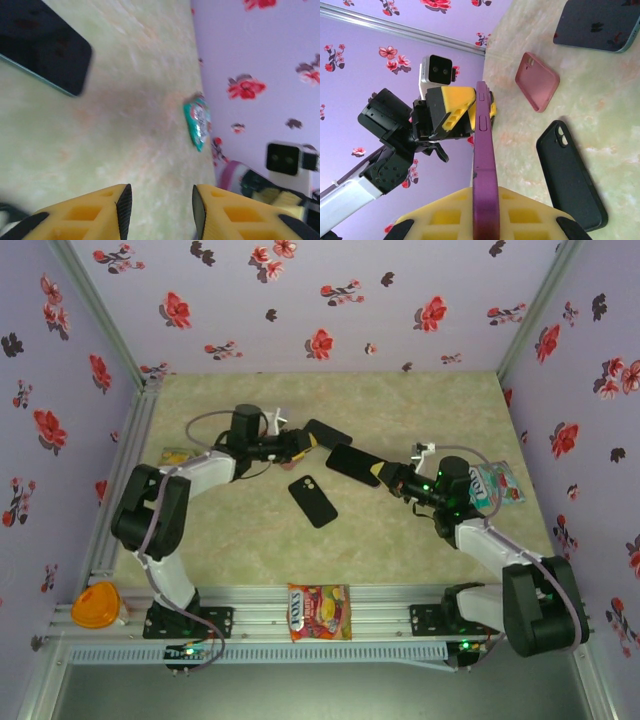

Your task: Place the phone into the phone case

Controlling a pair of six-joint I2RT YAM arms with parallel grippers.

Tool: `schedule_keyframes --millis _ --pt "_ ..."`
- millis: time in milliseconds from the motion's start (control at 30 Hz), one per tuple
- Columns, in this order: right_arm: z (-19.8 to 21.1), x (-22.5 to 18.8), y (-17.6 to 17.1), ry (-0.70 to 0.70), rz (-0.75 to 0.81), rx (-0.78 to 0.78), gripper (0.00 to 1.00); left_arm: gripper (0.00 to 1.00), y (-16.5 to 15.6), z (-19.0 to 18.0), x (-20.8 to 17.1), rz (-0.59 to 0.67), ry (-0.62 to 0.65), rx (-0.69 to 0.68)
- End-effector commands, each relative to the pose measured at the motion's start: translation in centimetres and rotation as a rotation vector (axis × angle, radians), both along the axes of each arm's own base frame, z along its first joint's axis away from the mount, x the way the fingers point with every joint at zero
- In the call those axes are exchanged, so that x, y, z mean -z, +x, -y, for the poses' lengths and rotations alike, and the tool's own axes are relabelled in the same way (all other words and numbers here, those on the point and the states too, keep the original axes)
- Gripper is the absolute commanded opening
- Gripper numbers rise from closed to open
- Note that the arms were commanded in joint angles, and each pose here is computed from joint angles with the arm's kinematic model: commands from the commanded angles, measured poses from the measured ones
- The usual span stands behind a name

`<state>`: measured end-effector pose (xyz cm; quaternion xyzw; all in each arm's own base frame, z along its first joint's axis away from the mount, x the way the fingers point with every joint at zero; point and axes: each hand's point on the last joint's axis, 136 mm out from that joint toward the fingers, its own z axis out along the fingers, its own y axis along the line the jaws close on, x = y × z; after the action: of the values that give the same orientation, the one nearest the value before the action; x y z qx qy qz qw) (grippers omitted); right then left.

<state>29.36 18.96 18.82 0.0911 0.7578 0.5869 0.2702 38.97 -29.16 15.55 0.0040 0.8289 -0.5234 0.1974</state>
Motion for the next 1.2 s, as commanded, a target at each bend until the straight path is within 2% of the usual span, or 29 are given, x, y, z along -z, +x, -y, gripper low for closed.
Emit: schedule_keyframes --millis 0,233,467,733,1167 --pt "-0.2 -1.5 -0.5 0.017 0.056 -0.012 0.0 0.4 -0.2 -2.9 0.8 0.038 0.138 -0.041" --pt "-0.2 -1.2 -0.5 0.009 0.044 -0.01 0.0 0.38 -0.6 -5.8 5.2 -0.021 0.268 -0.097" --pt "-0.2 -1.1 -0.3 -0.007 0.042 -0.015 0.0 0.36 -1.1 -6.0 8.8 -0.072 0.339 -0.078" --pt "-0.1 -0.4 -0.4 -0.025 0.03 -0.008 0.0 0.36 -1.2 -5.7 11.2 -0.09 0.4 -0.054" --pt "0.0 -0.3 -0.6 -0.03 0.028 -0.004 0.0 0.36 -2.2 -4.4 13.0 -0.093 0.466 0.006"
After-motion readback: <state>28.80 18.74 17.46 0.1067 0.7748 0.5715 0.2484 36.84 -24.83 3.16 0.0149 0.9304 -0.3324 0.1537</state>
